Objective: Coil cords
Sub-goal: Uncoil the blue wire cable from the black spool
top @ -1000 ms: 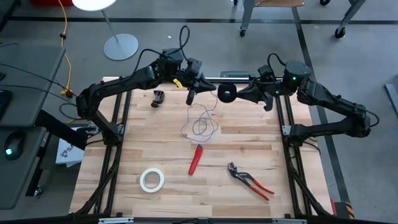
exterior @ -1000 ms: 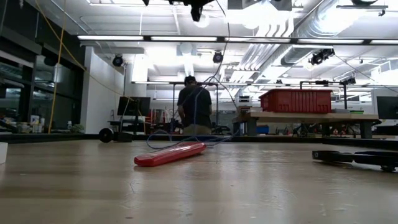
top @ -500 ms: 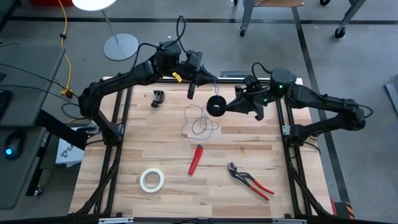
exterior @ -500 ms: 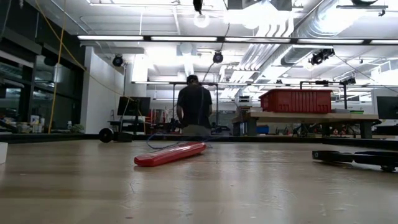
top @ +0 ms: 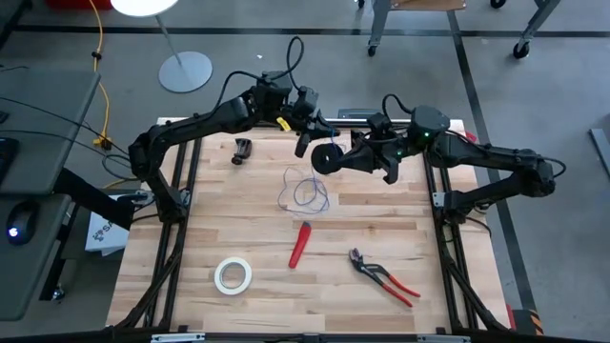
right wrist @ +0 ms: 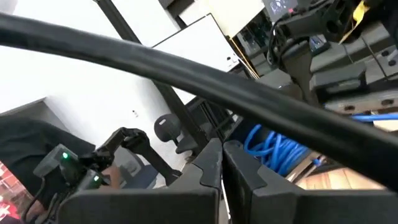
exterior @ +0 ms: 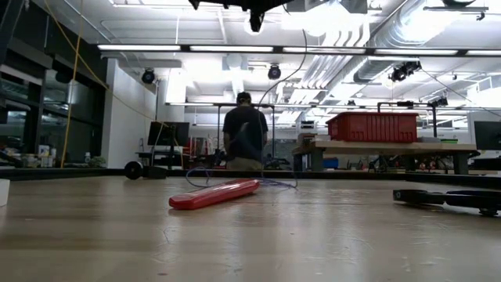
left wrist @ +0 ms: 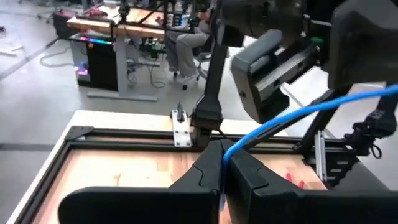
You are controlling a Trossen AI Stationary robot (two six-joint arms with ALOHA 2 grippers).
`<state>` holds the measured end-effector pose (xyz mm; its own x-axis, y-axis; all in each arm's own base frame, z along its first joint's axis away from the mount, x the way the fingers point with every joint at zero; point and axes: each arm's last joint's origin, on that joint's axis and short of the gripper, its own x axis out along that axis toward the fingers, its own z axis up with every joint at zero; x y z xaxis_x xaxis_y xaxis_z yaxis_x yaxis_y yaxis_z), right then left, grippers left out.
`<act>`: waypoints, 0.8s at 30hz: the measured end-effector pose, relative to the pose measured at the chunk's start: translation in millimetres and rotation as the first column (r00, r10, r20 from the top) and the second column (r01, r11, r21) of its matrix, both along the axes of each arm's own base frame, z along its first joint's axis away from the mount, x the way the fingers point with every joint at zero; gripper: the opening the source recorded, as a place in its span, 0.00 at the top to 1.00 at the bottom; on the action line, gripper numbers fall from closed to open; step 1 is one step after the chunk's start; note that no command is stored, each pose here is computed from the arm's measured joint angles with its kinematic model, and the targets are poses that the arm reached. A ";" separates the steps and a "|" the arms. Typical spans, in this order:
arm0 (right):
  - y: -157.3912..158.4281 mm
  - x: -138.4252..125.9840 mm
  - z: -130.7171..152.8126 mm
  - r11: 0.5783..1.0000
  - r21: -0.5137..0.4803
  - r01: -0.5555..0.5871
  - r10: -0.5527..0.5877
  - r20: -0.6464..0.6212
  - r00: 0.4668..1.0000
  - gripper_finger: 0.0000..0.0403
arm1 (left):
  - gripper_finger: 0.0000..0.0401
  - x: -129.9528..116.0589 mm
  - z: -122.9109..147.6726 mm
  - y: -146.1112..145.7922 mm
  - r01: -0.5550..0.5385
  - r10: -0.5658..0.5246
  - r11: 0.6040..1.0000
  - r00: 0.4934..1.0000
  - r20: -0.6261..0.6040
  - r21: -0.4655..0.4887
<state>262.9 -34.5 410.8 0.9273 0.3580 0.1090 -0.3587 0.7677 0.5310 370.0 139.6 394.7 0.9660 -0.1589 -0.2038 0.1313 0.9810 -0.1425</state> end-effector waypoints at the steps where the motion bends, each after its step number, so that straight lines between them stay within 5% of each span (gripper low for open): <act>1: 0.0 -0.1 -0.6 1.000 0.000 0.000 0.000 -0.007 1.000 1.00 | 0.99 -1.6 1.1 0.1 -0.003 0.003 1.000 1.000 -0.003 -0.004; 13: -10.4 -3.0 1.5 0.999 -0.034 0.015 -0.015 0.022 1.000 1.00 | 0.77 -26.6 -1.4 12.0 -0.063 0.054 0.996 0.987 -0.152 -0.060; 24: -22.6 -6.3 1.6 0.999 -0.050 0.015 -0.014 0.025 1.000 1.00 | 0.60 -66.5 30.5 22.6 -0.144 0.139 0.988 0.986 -0.088 -0.057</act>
